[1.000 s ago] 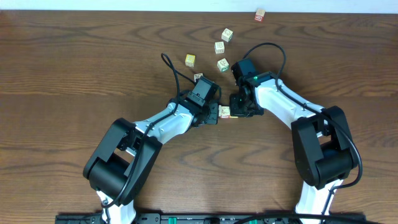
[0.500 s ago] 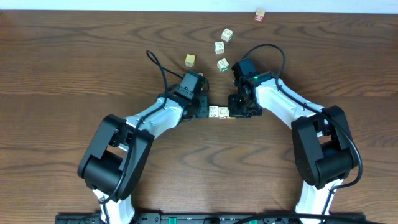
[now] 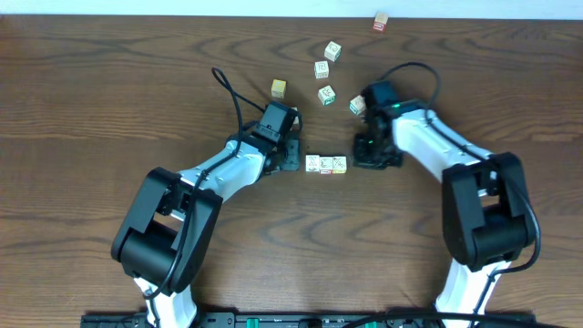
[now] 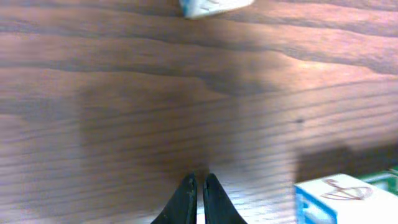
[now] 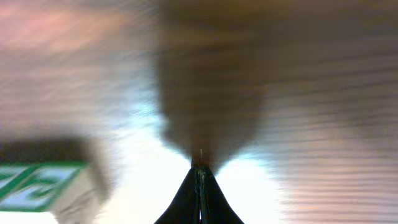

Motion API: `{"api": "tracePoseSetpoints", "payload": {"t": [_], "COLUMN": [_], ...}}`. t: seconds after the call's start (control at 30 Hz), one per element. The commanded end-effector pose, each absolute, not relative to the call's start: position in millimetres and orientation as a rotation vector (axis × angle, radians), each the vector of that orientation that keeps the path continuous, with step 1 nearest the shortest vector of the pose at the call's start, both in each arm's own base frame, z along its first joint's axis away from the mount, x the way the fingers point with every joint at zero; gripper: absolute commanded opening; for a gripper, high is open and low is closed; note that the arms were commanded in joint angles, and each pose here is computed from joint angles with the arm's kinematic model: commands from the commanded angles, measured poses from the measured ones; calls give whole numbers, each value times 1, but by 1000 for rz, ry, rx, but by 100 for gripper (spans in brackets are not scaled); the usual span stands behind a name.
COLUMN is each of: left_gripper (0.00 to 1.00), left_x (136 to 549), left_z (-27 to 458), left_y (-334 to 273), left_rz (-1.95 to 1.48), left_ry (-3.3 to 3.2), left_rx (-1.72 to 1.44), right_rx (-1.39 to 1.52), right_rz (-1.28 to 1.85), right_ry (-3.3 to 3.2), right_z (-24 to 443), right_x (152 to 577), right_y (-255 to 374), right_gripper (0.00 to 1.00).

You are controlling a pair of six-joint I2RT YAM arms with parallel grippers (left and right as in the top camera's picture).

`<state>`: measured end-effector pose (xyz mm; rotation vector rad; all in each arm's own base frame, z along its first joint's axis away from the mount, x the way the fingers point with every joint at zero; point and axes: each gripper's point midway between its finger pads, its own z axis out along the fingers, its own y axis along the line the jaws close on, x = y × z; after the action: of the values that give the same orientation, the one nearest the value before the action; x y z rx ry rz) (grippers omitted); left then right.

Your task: Lift 3 blocks

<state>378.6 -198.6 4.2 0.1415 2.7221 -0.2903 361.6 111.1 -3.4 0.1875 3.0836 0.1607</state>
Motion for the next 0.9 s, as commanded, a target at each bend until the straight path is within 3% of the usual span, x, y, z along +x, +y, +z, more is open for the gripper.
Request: {"api": "tracePoseSetpoints", "payload": {"t": [0.0,0.17,0.37,0.47,0.53,0.63,0.77,0.87], "left_gripper": [8,8,14,17,26,48,70,73], "left_x": [407,421,393,372,363,352,350,350], "left_z": [55,152,269,319,347,401,428,425], "left_y": [-174,-138,-113,-101,-84,-38,-13,-5], "left_rz": [-175,30,71,101,179,364,472,591], "left_ry": [2563,2303,2036,1908,1824,1647,1549,1577], "left_rx": [132,115,158,191,161,-36,-102,-20], "right_rx": [238,156,53,-23,-71,-110,-75,24], "right_rz": [33,78,110,128,116,42,5,-107], "right_ry": [3073,2887,2642,2524,2455,2337,2182,2035], "right_z": [-12,34,130,176,202,241,283,318], "right_x": [370,403,414,408,404,399,403,416], "right_y": [68,53,47,50,49,40,33,13], "right_gripper": [1,1,1,15,24,38,59,78]}}
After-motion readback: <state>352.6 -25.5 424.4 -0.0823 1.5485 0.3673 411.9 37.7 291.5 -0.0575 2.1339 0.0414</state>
